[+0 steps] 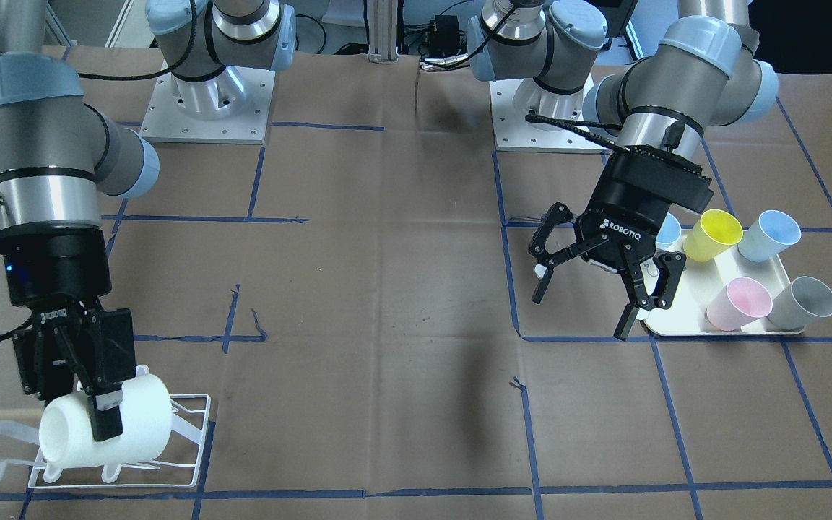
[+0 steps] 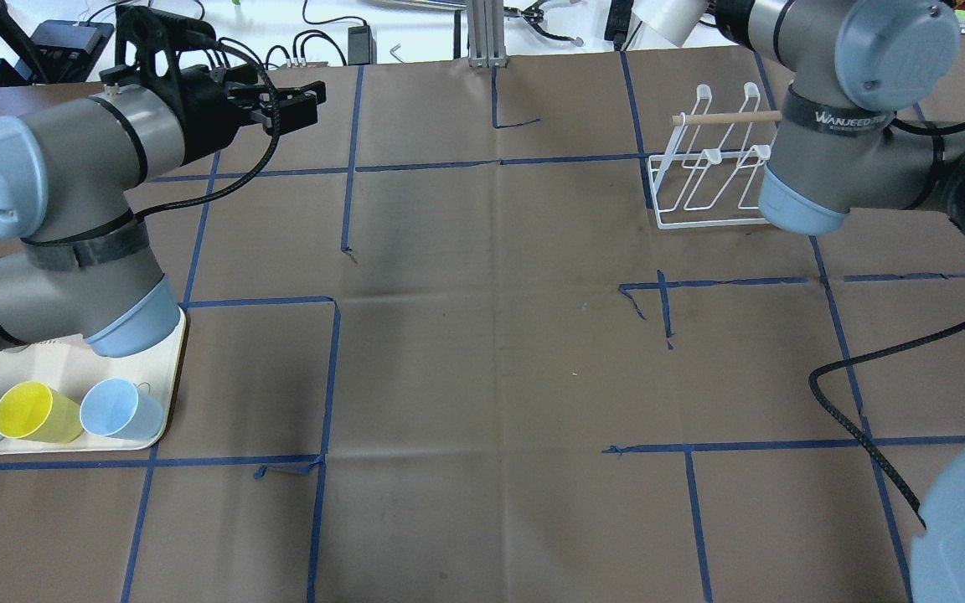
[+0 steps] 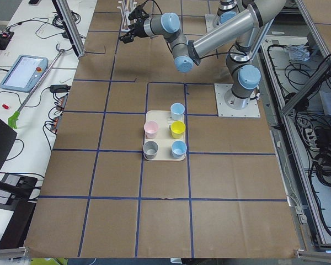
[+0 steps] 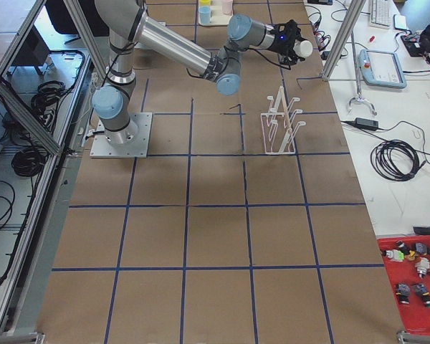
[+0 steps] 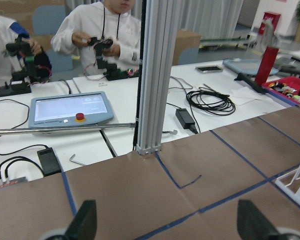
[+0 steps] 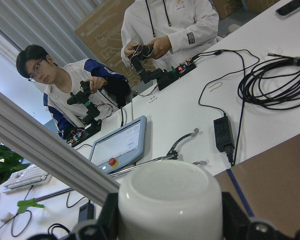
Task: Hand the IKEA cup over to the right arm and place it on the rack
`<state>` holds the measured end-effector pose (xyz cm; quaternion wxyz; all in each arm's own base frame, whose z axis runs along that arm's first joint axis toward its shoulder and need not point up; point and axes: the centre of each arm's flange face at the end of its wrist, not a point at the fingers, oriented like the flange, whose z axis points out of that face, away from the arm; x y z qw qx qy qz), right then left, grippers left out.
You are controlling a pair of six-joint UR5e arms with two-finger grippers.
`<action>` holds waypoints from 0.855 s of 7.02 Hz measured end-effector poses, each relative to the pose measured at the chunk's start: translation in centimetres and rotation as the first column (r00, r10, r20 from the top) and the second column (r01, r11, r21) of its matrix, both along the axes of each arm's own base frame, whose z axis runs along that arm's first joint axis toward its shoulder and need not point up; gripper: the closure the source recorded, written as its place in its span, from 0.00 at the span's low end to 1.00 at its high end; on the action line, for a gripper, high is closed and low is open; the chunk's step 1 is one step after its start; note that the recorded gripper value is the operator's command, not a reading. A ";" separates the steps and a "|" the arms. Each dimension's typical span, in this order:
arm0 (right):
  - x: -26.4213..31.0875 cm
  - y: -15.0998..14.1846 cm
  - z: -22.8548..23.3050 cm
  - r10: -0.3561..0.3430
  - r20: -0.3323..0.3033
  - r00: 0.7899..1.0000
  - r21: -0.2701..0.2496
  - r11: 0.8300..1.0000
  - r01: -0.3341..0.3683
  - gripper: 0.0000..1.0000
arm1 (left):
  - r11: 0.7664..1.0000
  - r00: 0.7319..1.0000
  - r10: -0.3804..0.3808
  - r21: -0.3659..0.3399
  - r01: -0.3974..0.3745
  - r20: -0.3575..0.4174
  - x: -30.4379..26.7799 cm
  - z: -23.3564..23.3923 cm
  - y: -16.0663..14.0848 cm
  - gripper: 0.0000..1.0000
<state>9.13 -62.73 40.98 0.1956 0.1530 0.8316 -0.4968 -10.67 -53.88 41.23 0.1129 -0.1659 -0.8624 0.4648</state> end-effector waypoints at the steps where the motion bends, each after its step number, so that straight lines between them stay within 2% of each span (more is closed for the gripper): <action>1: -1.1 -0.9 -0.4 0.022 -0.152 0.988 -0.045 0.999 -0.029 0.76 | 0.996 0.996 0.054 0.072 -0.059 0.073 -1.4 1.5 -1.3 0.01; 2: -1.9 -1.8 -1.0 0.029 -0.280 0.960 -0.082 0.995 -0.054 0.76 | 0.980 0.987 0.105 0.157 -0.124 0.125 -2.3 3.2 -2.4 0.01; 3: -2.5 -2.5 -1.9 0.021 -0.371 0.928 -0.097 0.993 -0.061 0.76 | 0.952 0.978 0.151 0.247 -0.183 0.143 -2.8 4.6 -3.0 0.01; 4: -2.9 -3.1 -3.3 0.010 -0.429 0.903 -0.106 0.992 -0.061 0.76 | 0.909 0.967 0.194 0.340 -0.241 0.167 -2.7 5.7 -3.2 0.01; 5: -3.1 -3.5 -4.9 0.006 -0.450 0.893 -0.104 0.993 -0.059 0.76 | 0.853 0.951 0.223 0.430 -0.297 0.214 -2.5 6.6 -2.8 0.01; 6: -3.2 -3.8 -6.5 0.003 -0.457 0.889 -0.097 0.994 -0.053 0.76 | 0.781 0.937 0.241 0.524 -0.341 0.251 -2.4 7.1 -1.7 0.01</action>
